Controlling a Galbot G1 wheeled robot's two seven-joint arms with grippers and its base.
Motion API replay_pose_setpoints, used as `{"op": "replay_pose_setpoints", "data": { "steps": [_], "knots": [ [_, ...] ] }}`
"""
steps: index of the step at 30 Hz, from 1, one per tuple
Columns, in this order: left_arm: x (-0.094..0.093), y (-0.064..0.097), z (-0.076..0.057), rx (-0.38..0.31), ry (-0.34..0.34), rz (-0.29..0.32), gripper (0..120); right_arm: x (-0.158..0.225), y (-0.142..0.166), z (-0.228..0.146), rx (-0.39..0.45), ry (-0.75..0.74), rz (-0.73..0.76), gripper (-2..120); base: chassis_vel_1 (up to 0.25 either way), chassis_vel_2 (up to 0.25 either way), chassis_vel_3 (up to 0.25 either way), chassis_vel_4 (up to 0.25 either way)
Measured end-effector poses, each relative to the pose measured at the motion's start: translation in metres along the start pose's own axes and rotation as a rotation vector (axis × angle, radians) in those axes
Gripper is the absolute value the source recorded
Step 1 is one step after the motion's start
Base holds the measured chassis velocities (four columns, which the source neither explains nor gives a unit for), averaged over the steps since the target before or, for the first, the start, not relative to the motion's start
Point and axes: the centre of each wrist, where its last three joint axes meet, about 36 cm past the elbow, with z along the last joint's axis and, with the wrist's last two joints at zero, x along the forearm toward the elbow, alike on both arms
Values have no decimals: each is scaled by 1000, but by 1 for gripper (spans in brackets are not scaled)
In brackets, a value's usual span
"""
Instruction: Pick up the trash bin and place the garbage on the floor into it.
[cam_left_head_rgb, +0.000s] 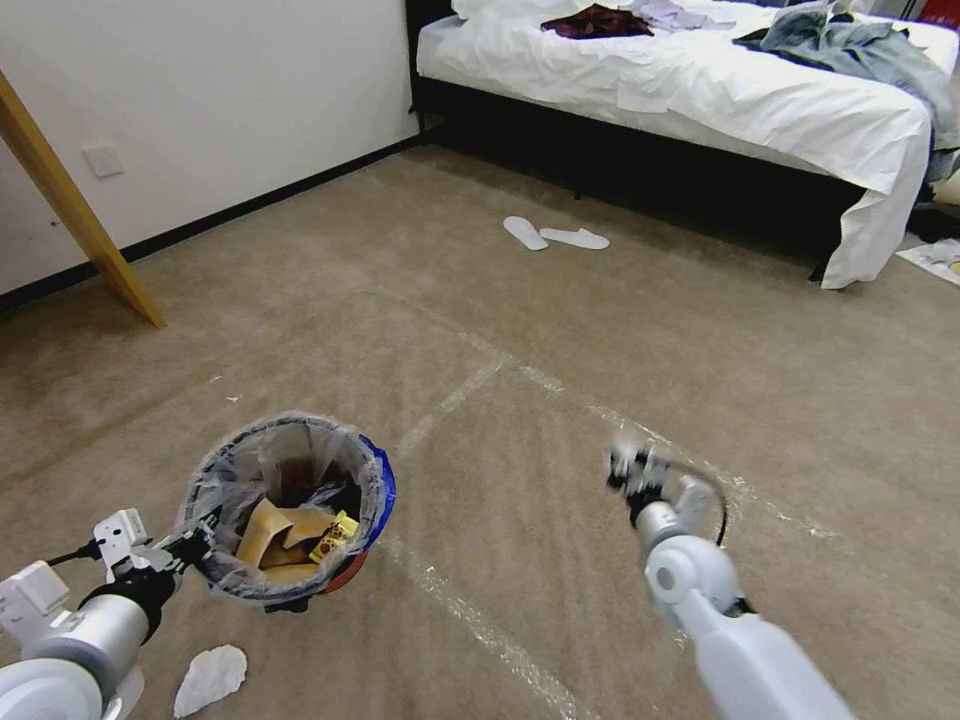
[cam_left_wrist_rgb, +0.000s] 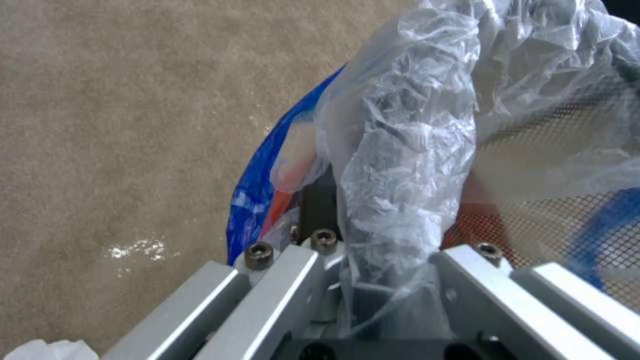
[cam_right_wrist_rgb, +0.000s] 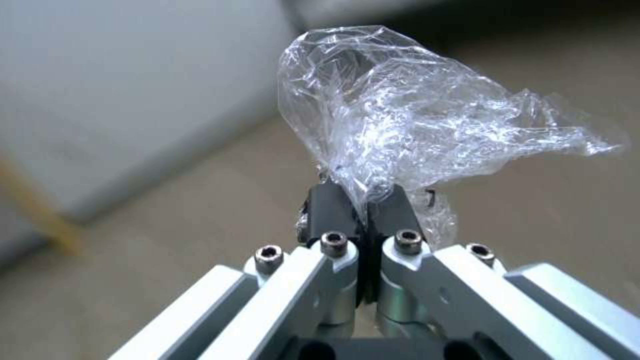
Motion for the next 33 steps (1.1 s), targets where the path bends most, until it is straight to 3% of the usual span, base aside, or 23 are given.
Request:
{"op": "replay_pose_setpoints", "data": {
  "steps": [1,3,6,11,13,17,20,21,23,28,33],
  "knots": [
    [0,0,0,0,0,0,1,0,0,0,0,0,0,0,0,0,0,0],
    [1,-2,0,2,3,7,1,-2,16,-24,5,-122,-179,0,0,0,0,0],
    [1,-3,0,4,6,12,1,-3,28,-38,-3,-172,-268,0,0,0,0,0],
    [2,-5,0,4,10,19,1,-5,43,-53,-21,-211,-372,0,0,0,0,0],
    [2,-8,0,4,16,29,1,-5,65,-72,-54,-241,-505,0,0,0,0,0],
    [1,-10,1,5,20,40,1,-2,94,-89,-104,-228,-619,0,0,0,0,0],
    [-1,-13,0,6,22,52,1,-1,153,-113,-170,-75,-776,0,0,0,0,0],
    [-1,-13,0,6,22,52,1,-1,153,-113,-170,-75,-776,0,0,0,0,0],
    [-2,-13,0,8,21,53,1,-4,189,-111,-159,89,-829,0,0,0,0,0],
    [-2,-12,0,7,21,45,1,-10,223,-97,-134,244,-839,0,0,0,0,0],
    [-1,-10,-4,2,14,45,1,-11,246,-79,-19,413,-788,0,0,0,0,0]
  ]
}}
